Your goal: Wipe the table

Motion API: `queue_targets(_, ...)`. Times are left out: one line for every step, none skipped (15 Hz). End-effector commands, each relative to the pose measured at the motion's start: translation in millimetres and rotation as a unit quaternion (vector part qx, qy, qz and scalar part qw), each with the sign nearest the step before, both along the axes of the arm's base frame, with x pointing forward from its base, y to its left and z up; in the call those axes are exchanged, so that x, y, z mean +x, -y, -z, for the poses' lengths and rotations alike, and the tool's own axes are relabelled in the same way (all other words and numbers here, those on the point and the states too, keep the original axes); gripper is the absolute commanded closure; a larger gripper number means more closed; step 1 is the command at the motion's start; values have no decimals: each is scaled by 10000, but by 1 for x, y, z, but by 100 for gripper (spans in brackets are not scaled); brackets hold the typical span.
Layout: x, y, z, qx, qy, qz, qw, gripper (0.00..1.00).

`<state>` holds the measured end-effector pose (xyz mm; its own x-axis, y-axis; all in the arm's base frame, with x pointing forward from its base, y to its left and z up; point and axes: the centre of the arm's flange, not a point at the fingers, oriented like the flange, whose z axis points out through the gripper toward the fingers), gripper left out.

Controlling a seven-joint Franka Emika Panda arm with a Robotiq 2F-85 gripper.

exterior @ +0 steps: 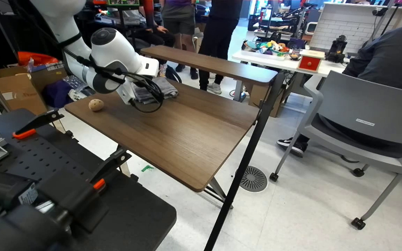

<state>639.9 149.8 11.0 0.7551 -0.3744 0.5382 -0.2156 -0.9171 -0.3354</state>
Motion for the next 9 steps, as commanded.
queue_targets(24, 49, 21, 4, 356, 491, 9982, 0)
queue_targets(31, 69, 23, -31, 366, 610, 9975, 0)
queue_targets(37, 96, 26, -135, 406, 750, 9963, 0)
queue_targets(41, 122, 30, -239, 419, 855, 9952, 0)
queue_targets(42, 144, 35, -336, 406, 934, 9942, 0)
queue_targets(40, 162, 41, -389, 347, 1006, 9936, 0)
queue_targets(35, 174, 43, -470, 334, 1010, 9932, 0)
queue_targets(30, 182, 44, -523, 291, 996, 9932, 0)
queue_targets(23, 182, 44, -519, 258, 940, 9939, 0)
